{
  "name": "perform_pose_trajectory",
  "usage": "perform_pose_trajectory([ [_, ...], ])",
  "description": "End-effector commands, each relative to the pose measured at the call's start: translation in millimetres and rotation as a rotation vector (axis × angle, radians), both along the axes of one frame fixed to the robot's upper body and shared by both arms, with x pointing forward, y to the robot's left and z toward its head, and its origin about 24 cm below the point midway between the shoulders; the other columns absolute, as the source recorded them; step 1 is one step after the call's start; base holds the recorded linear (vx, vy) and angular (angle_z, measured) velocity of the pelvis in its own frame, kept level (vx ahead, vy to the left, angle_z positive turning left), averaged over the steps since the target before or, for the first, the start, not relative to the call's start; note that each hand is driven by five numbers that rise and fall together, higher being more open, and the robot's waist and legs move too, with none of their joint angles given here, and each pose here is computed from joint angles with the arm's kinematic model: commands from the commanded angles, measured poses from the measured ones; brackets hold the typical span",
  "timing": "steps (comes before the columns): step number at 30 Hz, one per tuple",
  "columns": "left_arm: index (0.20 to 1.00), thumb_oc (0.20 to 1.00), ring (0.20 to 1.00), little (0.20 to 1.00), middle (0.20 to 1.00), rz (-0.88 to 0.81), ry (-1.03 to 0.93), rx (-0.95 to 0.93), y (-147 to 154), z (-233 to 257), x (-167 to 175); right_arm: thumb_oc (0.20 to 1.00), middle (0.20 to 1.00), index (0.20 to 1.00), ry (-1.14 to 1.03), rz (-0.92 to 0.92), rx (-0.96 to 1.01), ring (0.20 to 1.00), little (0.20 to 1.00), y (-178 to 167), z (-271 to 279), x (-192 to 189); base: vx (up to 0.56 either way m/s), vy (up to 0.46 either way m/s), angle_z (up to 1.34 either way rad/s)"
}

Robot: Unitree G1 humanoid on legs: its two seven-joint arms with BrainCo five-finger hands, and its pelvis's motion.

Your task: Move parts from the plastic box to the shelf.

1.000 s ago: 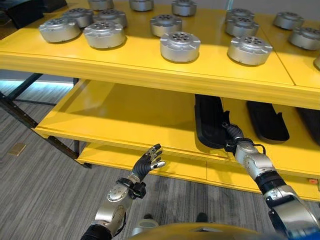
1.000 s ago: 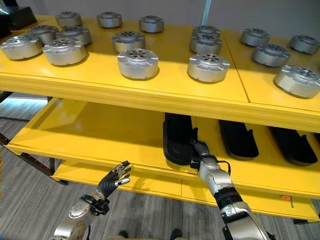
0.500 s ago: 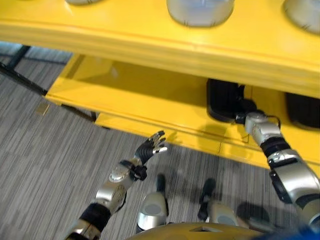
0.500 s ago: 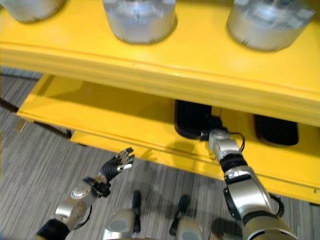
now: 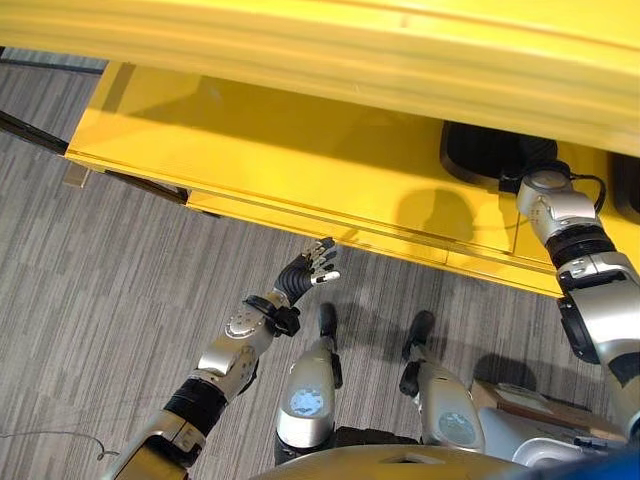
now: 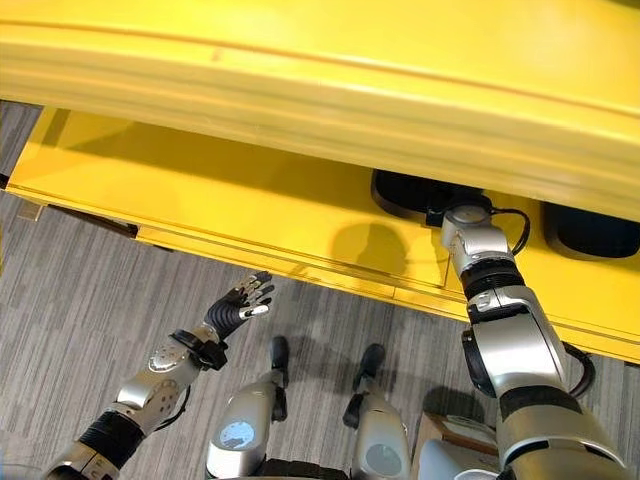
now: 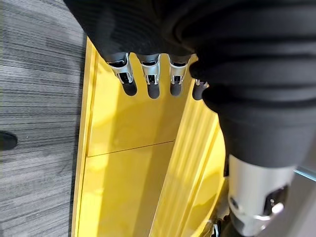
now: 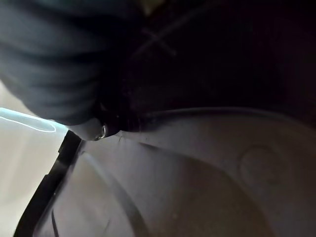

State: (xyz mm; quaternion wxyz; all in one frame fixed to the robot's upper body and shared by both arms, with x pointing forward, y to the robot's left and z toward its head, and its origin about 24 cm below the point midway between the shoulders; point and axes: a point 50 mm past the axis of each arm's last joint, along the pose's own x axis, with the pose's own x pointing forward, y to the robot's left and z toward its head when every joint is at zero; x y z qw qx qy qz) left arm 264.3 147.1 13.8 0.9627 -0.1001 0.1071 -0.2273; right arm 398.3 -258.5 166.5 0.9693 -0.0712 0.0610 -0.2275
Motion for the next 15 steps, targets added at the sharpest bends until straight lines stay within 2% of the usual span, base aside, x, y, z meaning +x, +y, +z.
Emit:
perform_pose_trajectory([
  [1, 1.000, 1.000, 1.000, 1.000, 1.000, -0.043, -0.076, -0.065, -15, 15, -6, 0.200, 0.200, 0.200, 0.014, -0.052, -0.062, 0.200, 0.200, -11, 8, 1, 0.00, 0.000, 0.00],
  [7, 1.000, 1.000, 1.000, 1.000, 1.000, -0.040, -0.069, -0.070, -17, 13, -7, 0.200, 0.200, 0.200, 0.034, -0.051, -0.078, 0.200, 0.200, -12, 7, 1, 0.00, 0.000, 0.00],
  [9, 1.000, 1.000, 1.000, 1.000, 1.000, -0.040, -0.067, -0.067, -18, 11, -8, 0.661, 0.661, 0.661, 0.032, -0.063, -0.107, 0.661, 0.661, -11, 8, 1, 0.00, 0.000, 0.00],
  [10, 1.000, 1.000, 1.000, 1.000, 1.000, -0.040, -0.063, -0.069, -17, 9, -9, 1.000, 1.000, 1.000, 0.034, -0.067, -0.098, 1.000, 1.000, -11, 7, 1, 0.00, 0.018, -0.03],
  [15, 1.000, 1.000, 1.000, 1.000, 1.000, -0.026, -0.008, -0.120, -18, 5, -12, 1.000, 1.000, 1.000, 0.031, -0.086, -0.015, 1.000, 1.000, -7, -3, -1, 0.00, 0.011, -0.04],
])
